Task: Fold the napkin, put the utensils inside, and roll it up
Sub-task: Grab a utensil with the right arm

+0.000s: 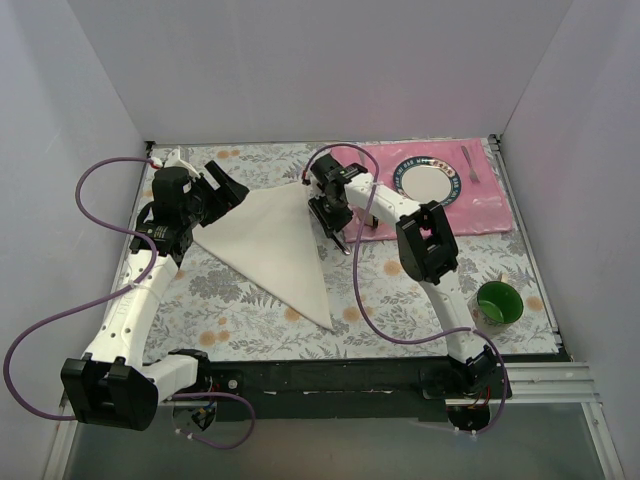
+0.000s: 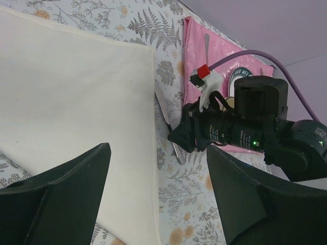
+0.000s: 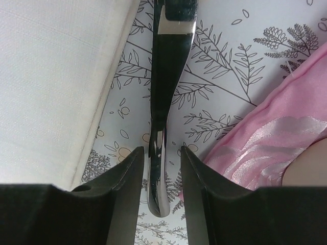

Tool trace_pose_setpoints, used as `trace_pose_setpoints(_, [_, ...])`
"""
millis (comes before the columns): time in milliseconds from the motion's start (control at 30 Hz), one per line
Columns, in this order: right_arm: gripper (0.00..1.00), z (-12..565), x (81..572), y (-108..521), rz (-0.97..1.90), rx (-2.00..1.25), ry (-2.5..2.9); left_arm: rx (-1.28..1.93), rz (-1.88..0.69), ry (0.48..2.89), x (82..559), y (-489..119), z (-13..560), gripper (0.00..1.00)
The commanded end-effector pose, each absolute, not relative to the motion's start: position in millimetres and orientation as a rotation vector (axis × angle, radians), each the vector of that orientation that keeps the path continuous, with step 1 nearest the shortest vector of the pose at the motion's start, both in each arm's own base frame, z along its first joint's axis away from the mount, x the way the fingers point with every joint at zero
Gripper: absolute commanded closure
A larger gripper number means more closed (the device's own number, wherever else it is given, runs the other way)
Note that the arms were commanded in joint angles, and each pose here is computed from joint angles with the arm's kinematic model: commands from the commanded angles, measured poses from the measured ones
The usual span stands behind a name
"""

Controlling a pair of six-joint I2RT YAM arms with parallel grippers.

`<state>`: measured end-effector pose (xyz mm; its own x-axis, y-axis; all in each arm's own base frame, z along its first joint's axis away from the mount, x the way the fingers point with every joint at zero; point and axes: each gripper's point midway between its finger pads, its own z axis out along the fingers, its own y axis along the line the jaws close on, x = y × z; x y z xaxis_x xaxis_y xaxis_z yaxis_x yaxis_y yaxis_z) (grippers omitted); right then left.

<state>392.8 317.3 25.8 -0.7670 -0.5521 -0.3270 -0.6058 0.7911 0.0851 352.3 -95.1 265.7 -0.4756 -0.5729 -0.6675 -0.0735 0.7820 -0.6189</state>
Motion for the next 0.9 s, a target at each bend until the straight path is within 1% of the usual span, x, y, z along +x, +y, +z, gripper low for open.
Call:
trace_pose_setpoints(0, [0.58, 6.8, 356.3, 303.7, 0.217, -0.963, 2.81, -0.455, -0.651, 1.979, 348.5, -96.0, 276.4, 0.24])
trace_pose_setpoints(100, [0.62, -3.3, 342.9, 296.1, 0.208, -0.962, 2.847, -0.455, -0.65, 1.976, 348.0, -95.7, 278.2, 0.24])
trace_pose_setpoints(133, [0.7, -6.1, 341.9, 294.7, 0.209, -0.963, 2.85, -0.455, -0.65, 1.976, 348.3, -95.7, 278.4, 0.24])
trace_pose_setpoints(167, [0.76, -14.1, 340.7, 292.5, 0.193, -0.961, 2.866, -0.453, -0.653, 1.977, 348.5, -96.3, 278.6, 0.24])
trace_pose_setpoints(233, [0.83, -19.5, 340.9, 290.9, 0.167, -0.96, 2.893, -0.451, -0.659, 1.979, 348.8, -97.4, 278.1, 0.24])
trace_pose_setpoints(300, [0.9, -29.1, 342.1, 282.0, 0.073, -0.948, 2.925, -0.45, -0.665, 1.984, 348.5, -98.5, 277.0, 0.24])
trace_pose_setpoints(333, [0.98, -32.9, 342.4, 280.7, 0.069, -0.942, 2.924, -0.449, -0.668, 1.991, 348.8, -99.3, 274.9, 0.22])
trace_pose_setpoints(433, [0.99, -19.7, 343.0, 288.9, 0.148, -0.898, 2.879, -0.478, -0.68, 2.056, 351.1, -103.0, 257.5, 0.21])
trace_pose_setpoints(467, [0.99, -1.5, 342.9, 297.9, 0.22, -0.894, 2.835, -0.491, -0.688, 2.079, 350.7, -104.8, 252.0, 0.21])
trace_pose_setpoints(533, [0.99, 9.2, 336.4, 301.4, 0.271, -0.859, 2.808, -0.484, -0.738, 2.135, 351.0, -114.3, 236.2, 0.2])
trace_pose_setpoints(567, [0.99, 29.8, 343.3, 311.7, 0.34, -0.832, 2.729, -0.489, -0.758, 2.151, 352.5, -117.6, 230.9, 0.2])
trace_pose_setpoints(733, [0.99, 48.8, 340.3, 314.1, 0.399, -0.774, 2.665, -0.506, -0.913, 2.244, 350.0, -140.1, 204.4, 0.22])
trace_pose_setpoints(867, [0.99, 57.9, 336.3, 318.4, 0.465, -0.741, 2.629, -0.512, -1.029, 2.268, 347.8, -154.0, 190.9, 0.25])
